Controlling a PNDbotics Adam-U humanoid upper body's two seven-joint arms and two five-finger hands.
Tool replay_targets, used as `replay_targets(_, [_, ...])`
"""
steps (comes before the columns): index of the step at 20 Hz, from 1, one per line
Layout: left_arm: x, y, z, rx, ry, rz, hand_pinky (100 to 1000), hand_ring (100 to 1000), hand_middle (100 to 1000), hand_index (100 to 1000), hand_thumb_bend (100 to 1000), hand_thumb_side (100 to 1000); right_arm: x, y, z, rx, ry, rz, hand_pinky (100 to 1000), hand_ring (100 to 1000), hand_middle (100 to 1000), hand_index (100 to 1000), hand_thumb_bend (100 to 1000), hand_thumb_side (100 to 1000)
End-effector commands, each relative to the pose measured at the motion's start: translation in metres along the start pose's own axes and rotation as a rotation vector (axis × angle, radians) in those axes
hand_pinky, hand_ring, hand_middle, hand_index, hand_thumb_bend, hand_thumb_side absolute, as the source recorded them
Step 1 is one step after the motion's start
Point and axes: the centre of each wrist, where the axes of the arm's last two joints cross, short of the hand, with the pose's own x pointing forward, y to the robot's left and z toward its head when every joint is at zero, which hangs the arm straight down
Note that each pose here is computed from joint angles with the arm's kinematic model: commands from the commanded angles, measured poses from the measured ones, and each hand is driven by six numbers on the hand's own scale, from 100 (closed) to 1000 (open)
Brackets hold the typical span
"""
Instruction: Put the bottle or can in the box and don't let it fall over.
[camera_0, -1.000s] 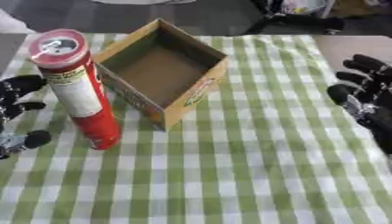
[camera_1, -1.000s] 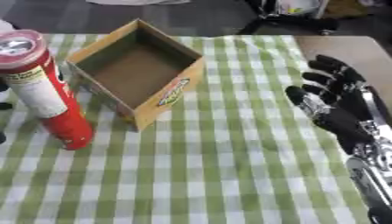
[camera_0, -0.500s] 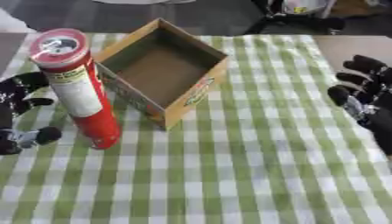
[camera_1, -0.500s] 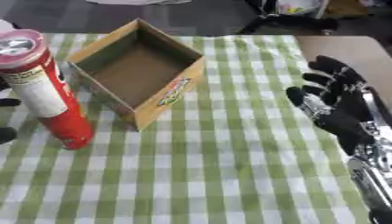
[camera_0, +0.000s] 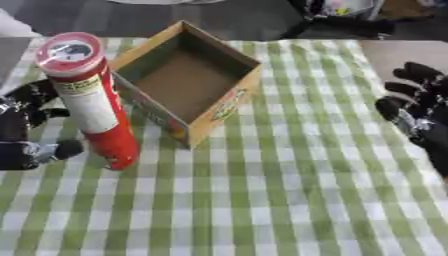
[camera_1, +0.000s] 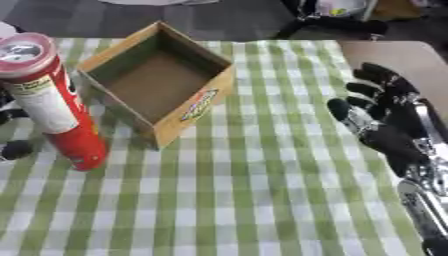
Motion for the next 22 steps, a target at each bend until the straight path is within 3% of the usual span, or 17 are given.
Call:
replay_targets(1, [0.008,0.005,-0.005,0.019,-0.014,-0.025,855,997,857,899,834,285,0.008,0.0,-0.003,0.013,-0.027,0.0,790,806,800,830,598,173])
replay_targets(11, [0.008,0.006,-0.012,0.097,-0.001,-0.036,857,996,856,900,835,288,0.008,0.001,-0.004,0.021,-0.028,-0.001,790,807,800,830,598,172])
replay_targets(22, [0.013,0.003,-0.026,0.072,-0.027,-0.029,856,996,857,897,833,294,0.008,0.002,-0.004,0.025,-0.032,-0.006,790,807,800,831,598,172])
